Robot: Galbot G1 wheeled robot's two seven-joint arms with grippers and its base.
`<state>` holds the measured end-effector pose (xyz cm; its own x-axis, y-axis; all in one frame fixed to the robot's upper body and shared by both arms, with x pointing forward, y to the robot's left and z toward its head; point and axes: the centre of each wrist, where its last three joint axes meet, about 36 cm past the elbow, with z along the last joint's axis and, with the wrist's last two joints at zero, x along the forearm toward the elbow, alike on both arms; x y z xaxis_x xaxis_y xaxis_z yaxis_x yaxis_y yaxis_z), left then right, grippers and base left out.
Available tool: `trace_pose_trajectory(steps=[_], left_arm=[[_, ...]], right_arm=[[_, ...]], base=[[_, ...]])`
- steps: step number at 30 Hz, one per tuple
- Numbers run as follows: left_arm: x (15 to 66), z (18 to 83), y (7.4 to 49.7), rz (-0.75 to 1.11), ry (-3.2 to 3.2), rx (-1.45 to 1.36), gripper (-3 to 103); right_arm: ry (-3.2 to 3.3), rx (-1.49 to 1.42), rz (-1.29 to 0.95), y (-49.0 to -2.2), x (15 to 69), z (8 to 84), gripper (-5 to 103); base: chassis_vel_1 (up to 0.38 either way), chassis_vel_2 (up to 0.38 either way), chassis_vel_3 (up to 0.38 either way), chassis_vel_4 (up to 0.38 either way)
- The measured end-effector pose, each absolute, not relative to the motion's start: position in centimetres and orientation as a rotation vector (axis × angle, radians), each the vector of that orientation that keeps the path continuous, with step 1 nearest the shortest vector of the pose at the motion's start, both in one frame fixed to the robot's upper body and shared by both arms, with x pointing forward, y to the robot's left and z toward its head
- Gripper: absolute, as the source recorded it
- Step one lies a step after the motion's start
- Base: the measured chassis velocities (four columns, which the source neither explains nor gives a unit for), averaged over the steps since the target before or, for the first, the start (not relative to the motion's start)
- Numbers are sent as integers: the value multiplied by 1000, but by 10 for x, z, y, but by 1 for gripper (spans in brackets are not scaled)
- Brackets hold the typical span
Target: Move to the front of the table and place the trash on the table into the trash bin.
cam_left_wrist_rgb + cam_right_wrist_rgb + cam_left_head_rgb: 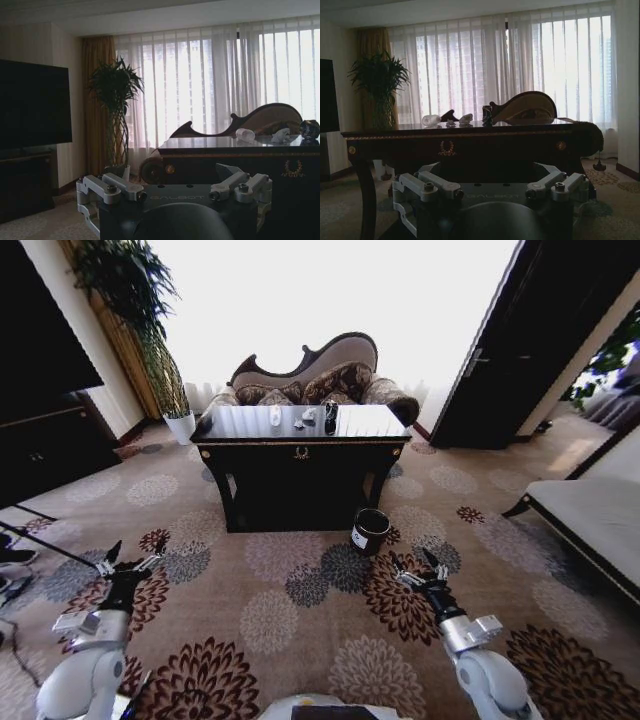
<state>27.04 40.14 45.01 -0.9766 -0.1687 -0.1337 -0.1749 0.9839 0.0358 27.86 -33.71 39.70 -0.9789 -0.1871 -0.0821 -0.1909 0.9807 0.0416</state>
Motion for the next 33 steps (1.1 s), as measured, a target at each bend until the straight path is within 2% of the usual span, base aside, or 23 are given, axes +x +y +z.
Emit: trace_pose_trajectory(steps=[8,25,33], left_arm=[[262,460,397,103,3004,-372,100],[257,456,394,124,3021,-409,100],[255,451,389,51,3059,-437,100]], right_arm=[[3026,-130,75,-335,277,410,100],[3043,-132,58,-332,276,398,100],[3037,-152,129,-327,276,397,100]], base=[[0,0,0,0],[0,0,0,0],[0,0,0,0]])
